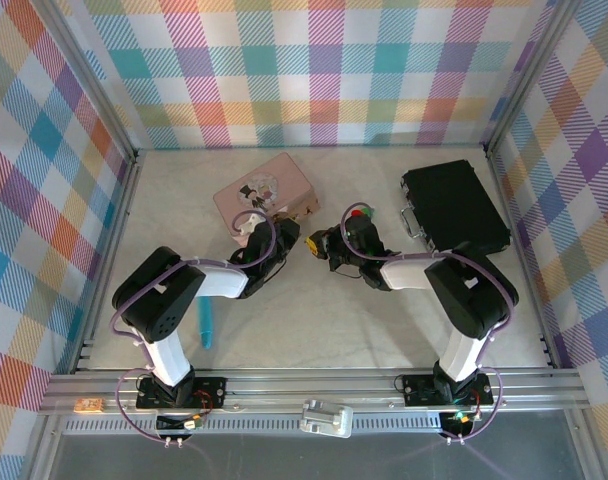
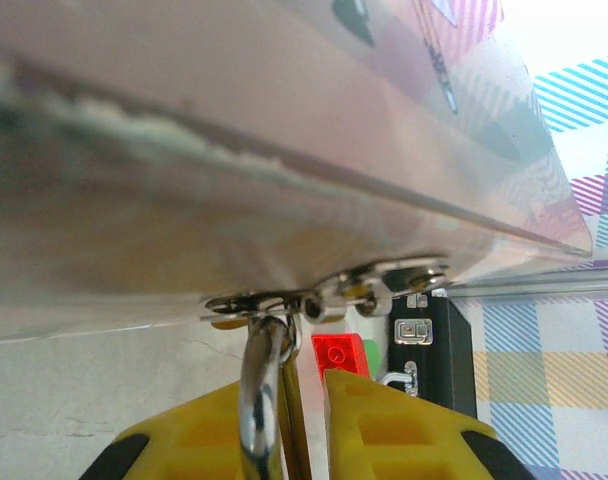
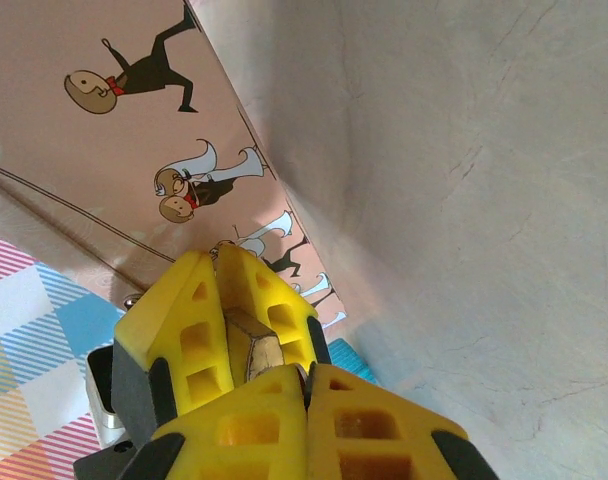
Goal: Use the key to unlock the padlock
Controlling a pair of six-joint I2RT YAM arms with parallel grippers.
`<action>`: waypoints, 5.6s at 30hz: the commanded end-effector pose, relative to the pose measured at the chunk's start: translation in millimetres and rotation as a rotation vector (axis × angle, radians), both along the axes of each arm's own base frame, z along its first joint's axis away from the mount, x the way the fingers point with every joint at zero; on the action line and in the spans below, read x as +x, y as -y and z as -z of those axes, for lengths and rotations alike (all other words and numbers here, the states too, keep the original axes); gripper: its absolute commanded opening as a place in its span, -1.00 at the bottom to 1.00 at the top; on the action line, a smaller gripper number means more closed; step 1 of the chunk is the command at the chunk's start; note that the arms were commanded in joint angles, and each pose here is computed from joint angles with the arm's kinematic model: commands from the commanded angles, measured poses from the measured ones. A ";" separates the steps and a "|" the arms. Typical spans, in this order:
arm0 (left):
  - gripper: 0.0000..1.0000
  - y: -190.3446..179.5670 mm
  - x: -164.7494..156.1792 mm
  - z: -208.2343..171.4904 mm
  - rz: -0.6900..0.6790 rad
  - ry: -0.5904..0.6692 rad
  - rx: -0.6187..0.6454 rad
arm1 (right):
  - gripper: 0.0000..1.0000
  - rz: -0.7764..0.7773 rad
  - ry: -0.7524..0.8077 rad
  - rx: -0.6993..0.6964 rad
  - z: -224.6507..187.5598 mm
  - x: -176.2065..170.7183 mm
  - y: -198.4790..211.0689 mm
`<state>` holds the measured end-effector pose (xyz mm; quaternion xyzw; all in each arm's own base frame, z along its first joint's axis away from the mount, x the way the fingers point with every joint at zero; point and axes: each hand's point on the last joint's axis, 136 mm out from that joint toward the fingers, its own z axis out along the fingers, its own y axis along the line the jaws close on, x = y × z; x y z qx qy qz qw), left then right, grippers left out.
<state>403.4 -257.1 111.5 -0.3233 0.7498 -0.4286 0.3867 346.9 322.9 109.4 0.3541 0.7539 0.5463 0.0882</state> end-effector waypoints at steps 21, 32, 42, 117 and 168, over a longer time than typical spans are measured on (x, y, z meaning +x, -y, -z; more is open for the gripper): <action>-1.00 58.9 -21.8 -42.7 0.232 0.077 -0.177 | -1.00 -0.255 0.280 0.030 -47.5 4.6 -36.8; -1.00 67.1 -33.6 -64.1 0.317 0.126 -0.232 | -1.00 -0.232 0.300 -0.005 -39.9 26.6 -26.3; -1.00 58.1 -26.8 -71.6 0.372 0.345 -0.245 | -1.00 -0.189 0.026 0.376 -75.8 18.8 -21.7; -1.00 25.7 -10.8 9.8 0.256 -0.018 0.231 | -0.17 -0.287 0.301 -0.345 13.6 6.7 44.8; 0.47 -71.3 -72.8 46.9 0.189 -0.226 0.447 | -0.55 -0.674 0.424 -0.752 39.4 -23.7 0.0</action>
